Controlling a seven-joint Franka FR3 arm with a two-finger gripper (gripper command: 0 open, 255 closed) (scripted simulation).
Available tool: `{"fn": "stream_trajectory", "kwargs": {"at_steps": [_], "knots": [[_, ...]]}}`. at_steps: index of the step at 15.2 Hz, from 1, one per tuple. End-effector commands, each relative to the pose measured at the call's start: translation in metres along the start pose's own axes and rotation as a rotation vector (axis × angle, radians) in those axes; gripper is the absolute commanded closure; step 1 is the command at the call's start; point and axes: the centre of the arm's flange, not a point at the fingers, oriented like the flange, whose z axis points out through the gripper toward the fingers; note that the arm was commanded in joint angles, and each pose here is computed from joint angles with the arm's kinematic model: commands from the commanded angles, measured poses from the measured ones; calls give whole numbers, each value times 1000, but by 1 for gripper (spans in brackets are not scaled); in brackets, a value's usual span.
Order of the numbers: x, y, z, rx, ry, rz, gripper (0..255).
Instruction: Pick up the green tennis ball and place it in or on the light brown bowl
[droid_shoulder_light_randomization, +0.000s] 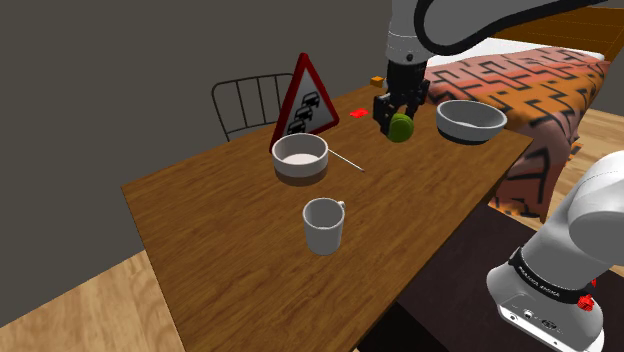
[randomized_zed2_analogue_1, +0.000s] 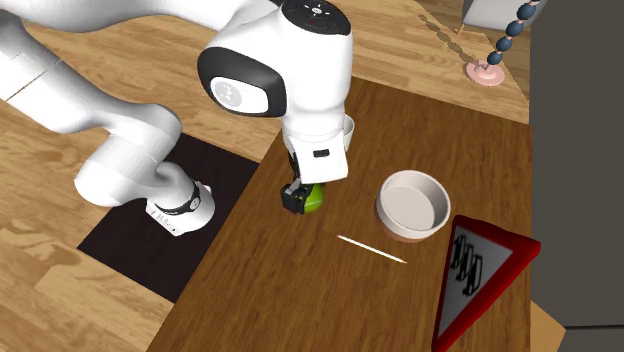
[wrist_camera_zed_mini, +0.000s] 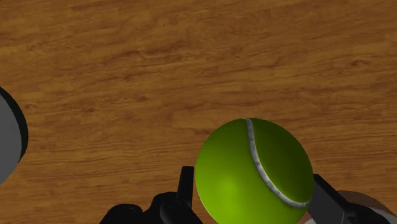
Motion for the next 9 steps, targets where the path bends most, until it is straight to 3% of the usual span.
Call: {"fn": "stream_trajectory", "kwargs": {"at_steps": [1,9], "knots": [[17,-17,-1,0,0,0,255],[97,-85,-8,0,0,0,255]]}}
